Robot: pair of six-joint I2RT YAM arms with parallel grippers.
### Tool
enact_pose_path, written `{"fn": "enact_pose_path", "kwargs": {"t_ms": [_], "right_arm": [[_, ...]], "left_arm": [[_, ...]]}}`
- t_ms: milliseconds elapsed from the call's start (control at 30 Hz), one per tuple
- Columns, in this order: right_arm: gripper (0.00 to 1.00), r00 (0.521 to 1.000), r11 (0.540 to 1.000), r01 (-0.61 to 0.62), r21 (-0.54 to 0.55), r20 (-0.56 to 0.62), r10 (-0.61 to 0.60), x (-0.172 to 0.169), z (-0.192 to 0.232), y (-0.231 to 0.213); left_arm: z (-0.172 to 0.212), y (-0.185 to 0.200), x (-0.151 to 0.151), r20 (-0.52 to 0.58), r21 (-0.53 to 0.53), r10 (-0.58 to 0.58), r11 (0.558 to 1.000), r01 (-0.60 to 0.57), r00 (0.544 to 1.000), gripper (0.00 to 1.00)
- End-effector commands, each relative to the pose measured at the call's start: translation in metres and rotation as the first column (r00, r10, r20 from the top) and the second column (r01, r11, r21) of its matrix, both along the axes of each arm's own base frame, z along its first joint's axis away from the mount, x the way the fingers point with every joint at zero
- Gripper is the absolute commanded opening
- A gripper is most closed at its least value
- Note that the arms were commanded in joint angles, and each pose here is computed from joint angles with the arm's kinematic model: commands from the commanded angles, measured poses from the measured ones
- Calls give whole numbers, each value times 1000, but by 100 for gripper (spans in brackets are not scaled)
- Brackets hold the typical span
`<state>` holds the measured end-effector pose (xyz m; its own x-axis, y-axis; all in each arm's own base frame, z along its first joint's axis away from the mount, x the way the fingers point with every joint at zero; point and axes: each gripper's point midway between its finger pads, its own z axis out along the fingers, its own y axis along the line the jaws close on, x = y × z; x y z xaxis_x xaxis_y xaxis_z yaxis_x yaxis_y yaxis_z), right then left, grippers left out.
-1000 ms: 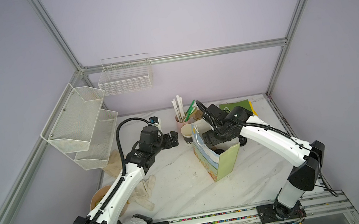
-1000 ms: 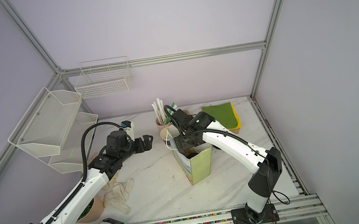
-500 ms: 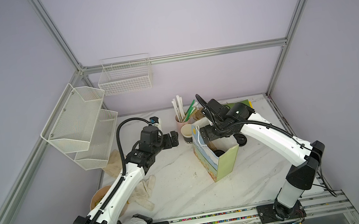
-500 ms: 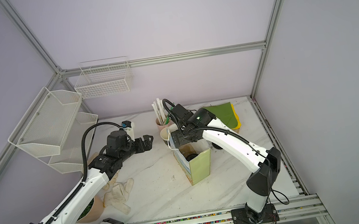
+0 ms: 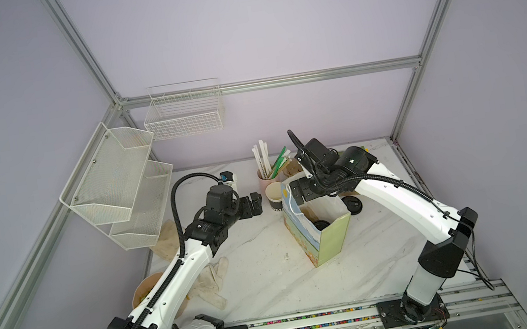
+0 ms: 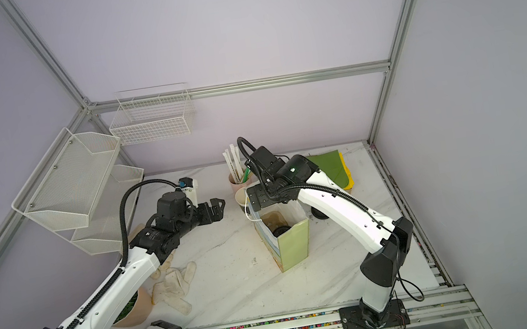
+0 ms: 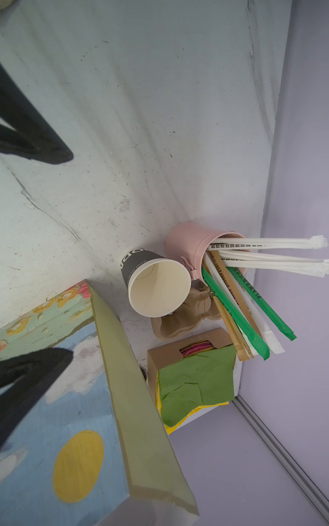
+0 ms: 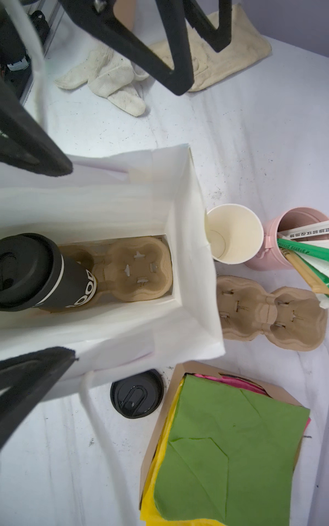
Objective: Pack the takeout coffee
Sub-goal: 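Open the right gripper and lift it up out of the bag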
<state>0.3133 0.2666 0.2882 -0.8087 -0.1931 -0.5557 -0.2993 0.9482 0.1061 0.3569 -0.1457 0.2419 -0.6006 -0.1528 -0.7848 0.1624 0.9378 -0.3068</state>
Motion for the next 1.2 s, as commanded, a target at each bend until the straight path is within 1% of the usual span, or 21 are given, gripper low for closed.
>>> {"fn": "enact_pose_path", "kwargs": {"t_ms": [0, 333, 433, 600, 767, 800, 833, 933, 1033, 1167], "right_arm": [[97, 997, 997, -29, 76, 78, 23, 0, 34, 2], [97, 977, 969, -123, 215, 200, 80, -9, 85, 11], [97, 961, 948, -159, 275, 264, 84, -12, 111, 13], [97, 927, 935, -175, 308, 370, 52, -19, 145, -2], [97, 898, 934, -130, 333, 439, -31, -25, 167, -26], [97, 896, 938, -107, 329, 441, -52, -22, 165, -29], [97, 884, 935, -90, 342, 460, -83, -27, 174, -40], [97, 863, 938, -23, 346, 480, -156, -29, 179, -60], [97, 843, 933, 12, 359, 499, -203, -35, 185, -76], [97, 830, 925, 36, 377, 505, -238, -45, 185, -92]], "left_arm": [[30, -1, 7, 74, -10, -14, 1000, 15, 997, 100], [33, 1, 7, 85, -7, -4, 1000, 5, 996, 100], [34, 2, 6, 90, -9, 1, 1000, 0, 996, 100], [39, 1, 6, 107, -20, -1, 1000, 4, 994, 100], [49, 0, 6, 147, -38, -7, 999, 13, 989, 100], [51, -1, 6, 152, -46, -9, 999, 16, 988, 100], [54, -2, 7, 159, -55, -8, 998, 17, 987, 100], [62, -9, 11, 164, -79, -26, 996, 39, 986, 100], [74, -14, 17, 169, -88, -35, 995, 50, 985, 100], [84, -17, 26, 172, -88, -36, 995, 52, 984, 100]]}}
